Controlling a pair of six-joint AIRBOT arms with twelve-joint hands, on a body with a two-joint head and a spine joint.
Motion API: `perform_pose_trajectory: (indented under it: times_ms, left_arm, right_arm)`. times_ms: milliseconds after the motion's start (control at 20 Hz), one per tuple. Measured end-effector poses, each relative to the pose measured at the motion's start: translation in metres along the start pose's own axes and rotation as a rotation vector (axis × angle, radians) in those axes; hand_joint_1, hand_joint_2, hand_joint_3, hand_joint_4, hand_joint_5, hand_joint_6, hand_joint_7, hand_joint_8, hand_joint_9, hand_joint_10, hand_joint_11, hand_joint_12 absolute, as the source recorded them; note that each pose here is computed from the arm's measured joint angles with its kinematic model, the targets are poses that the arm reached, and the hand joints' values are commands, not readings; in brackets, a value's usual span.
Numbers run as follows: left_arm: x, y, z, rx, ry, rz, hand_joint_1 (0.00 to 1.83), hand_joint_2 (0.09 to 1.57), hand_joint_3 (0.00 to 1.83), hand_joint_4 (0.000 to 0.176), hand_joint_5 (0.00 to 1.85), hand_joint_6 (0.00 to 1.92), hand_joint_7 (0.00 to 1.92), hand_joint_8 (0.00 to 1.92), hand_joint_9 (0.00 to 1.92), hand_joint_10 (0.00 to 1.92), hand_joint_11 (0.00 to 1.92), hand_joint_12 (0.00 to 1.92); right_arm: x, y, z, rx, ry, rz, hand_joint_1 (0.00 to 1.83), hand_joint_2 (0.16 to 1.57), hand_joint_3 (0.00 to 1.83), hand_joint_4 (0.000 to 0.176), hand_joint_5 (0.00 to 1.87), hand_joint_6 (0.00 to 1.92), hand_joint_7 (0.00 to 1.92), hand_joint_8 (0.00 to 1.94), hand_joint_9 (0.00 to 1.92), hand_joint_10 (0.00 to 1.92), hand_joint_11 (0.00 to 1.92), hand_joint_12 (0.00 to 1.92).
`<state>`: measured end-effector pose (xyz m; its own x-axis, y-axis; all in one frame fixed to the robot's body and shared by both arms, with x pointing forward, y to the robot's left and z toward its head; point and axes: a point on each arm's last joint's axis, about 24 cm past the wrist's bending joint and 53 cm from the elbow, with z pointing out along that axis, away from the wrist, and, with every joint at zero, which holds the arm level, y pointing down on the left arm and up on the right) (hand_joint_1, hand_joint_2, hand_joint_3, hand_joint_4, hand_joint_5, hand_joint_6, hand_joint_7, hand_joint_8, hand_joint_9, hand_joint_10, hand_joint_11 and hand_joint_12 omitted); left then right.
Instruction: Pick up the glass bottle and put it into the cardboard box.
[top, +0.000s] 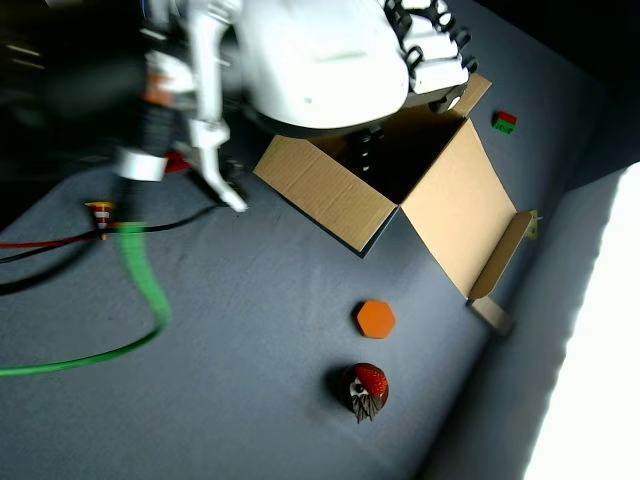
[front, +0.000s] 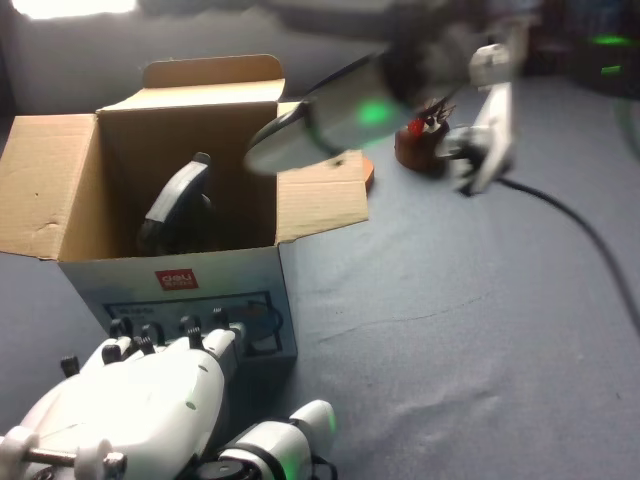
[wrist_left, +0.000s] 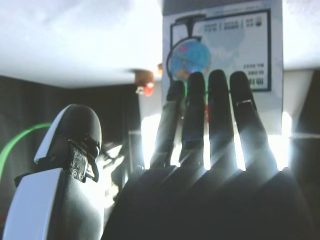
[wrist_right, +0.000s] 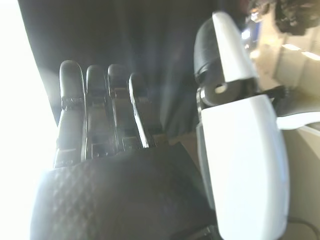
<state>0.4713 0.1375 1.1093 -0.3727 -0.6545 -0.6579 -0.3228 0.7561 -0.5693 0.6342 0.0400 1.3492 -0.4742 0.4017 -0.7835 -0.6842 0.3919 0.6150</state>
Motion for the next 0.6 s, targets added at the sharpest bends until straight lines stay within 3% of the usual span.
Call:
perform_pose_trajectory:
  times_ms: [50, 100, 150, 250, 400, 450, 500, 550, 600]
  left_arm:
    - [-0.001, -0.002, -0.003, -0.004, -0.001, -0.006, 0.06, 1.25, 0.00, 0.000, 0.18, 0.00, 0.24, 0.00, 0.22, 0.00, 0.00, 0.53]
    - [-0.004, -0.005, -0.007, -0.008, -0.003, -0.011, 0.07, 1.25, 0.00, 0.000, 0.22, 0.01, 0.29, 0.01, 0.27, 0.01, 0.00, 0.57]
    - [-0.007, -0.008, -0.009, -0.015, -0.010, -0.022, 0.07, 1.25, 0.00, 0.000, 0.23, 0.02, 0.30, 0.02, 0.28, 0.02, 0.00, 0.58]
    - [-0.015, -0.017, -0.015, -0.017, -0.027, -0.021, 0.07, 1.25, 0.00, 0.000, 0.23, 0.01, 0.31, 0.01, 0.29, 0.01, 0.00, 0.59]
    - [-0.019, -0.032, -0.022, -0.008, -0.030, -0.021, 0.07, 1.25, 0.00, 0.000, 0.24, 0.01, 0.31, 0.01, 0.29, 0.01, 0.00, 0.59]
    - [-0.020, -0.034, -0.023, -0.007, -0.028, -0.024, 0.07, 1.25, 0.00, 0.000, 0.49, 0.10, 0.65, 0.12, 0.59, 0.12, 0.00, 0.78]
    - [-0.021, -0.037, -0.025, -0.008, -0.026, -0.026, 0.11, 1.26, 0.00, 0.000, 0.59, 0.53, 0.72, 0.58, 0.69, 0.49, 0.03, 1.02]
    - [-0.025, -0.040, -0.027, -0.003, -0.033, -0.030, 0.11, 1.26, 0.00, 0.000, 0.59, 0.53, 0.72, 0.58, 0.69, 0.49, 0.03, 1.02]
    - [-0.031, -0.052, -0.032, 0.010, -0.039, -0.010, 0.20, 1.25, 0.00, 0.000, 0.61, 1.09, 0.73, 1.21, 0.65, 1.22, 0.28, 1.46]
  right_arm:
    - [-0.004, -0.007, -0.011, 0.059, -0.025, 0.009, 0.71, 1.01, 0.00, 0.000, 0.05, 0.35, 0.24, 0.03, 0.03, 0.64, 0.00, 0.92]
    - [-0.006, -0.021, -0.030, 0.149, -0.053, 0.019, 0.52, 1.04, 0.00, 0.000, 0.12, 0.40, 0.36, 0.07, 0.12, 0.69, 0.00, 1.24]
    - [-0.004, -0.030, -0.044, 0.218, -0.068, 0.026, 0.46, 1.05, 0.00, 0.000, 0.12, 0.47, 0.39, 0.07, 0.13, 0.75, 0.00, 1.34]
    - [0.006, -0.047, -0.073, 0.355, -0.093, 0.105, 0.45, 1.05, 0.00, 0.000, 0.10, 0.54, 0.40, 0.06, 0.12, 0.78, 0.00, 1.37]
    - [0.030, -0.073, -0.107, 0.509, -0.106, 0.236, 0.45, 1.05, 0.00, 0.000, 0.10, 0.54, 0.40, 0.06, 0.12, 0.78, 0.00, 1.38]
    - [0.037, -0.079, -0.112, 0.542, -0.098, 0.250, 0.29, 1.24, 0.03, 0.000, 0.38, 1.04, 0.64, 0.62, 0.46, 1.22, 0.18, 1.76]
    - [0.043, -0.084, -0.116, 0.574, -0.093, 0.245, 0.25, 1.33, 0.07, 0.000, 0.57, 1.32, 0.75, 1.13, 0.66, 1.58, 0.48, 1.89]
    - [0.046, -0.086, -0.119, 0.591, -0.090, 0.244, 0.25, 1.33, 0.07, 0.000, 0.57, 1.32, 0.75, 1.13, 0.66, 1.58, 0.48, 1.89]
    - [0.067, -0.099, -0.126, 0.638, -0.053, 0.296, 0.25, 1.37, 0.08, 0.000, 0.76, 1.48, 0.91, 1.46, 0.89, 1.78, 0.80, 1.91]
